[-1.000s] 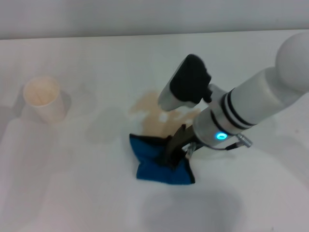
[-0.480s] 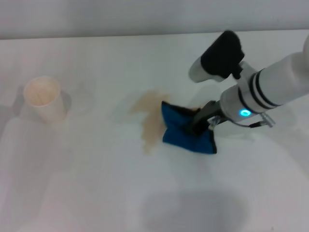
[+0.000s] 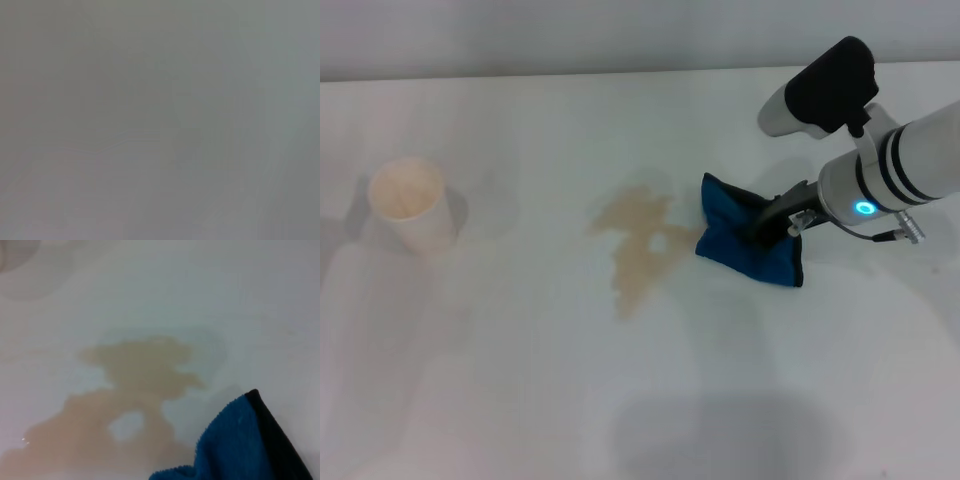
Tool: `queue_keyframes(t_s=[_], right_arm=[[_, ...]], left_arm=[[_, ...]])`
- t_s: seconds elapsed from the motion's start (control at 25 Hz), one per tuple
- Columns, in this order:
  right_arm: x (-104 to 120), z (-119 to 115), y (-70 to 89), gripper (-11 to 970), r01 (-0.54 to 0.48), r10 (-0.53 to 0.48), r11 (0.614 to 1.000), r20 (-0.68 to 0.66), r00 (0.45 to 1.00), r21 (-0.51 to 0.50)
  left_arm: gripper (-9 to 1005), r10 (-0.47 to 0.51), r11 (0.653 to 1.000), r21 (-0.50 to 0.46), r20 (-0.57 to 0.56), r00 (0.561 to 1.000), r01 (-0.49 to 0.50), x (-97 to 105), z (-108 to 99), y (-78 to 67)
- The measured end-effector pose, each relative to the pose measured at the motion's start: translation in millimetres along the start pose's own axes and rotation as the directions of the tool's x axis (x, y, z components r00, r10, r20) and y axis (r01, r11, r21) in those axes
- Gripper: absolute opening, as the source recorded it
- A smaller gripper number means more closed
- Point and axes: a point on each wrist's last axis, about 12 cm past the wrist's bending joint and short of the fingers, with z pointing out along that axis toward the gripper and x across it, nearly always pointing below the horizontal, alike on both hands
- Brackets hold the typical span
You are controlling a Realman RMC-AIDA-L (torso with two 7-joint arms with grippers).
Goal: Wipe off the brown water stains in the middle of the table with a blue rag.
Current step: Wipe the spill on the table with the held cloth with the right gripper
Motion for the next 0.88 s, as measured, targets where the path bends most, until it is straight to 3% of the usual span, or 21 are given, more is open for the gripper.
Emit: queue_keyframes(t_s=[0.2,0.88], right_arm=[[-4.6,3.1,7.0,56,0.017,-0.016,1.0,0.009,1.0,-0.011],[-14.5,21.9,98.9,57,0.198,-0.198,0.946,0.027,0.98,-0.257]], left_arm=[[861,0.0,1.0,0.001,0.0,1.0,0.0,-0.1,0.3,-0.2],[862,-0.001,1.0,-0.001,0.003,1.0,0.001,-0.4,0.6,0.0]])
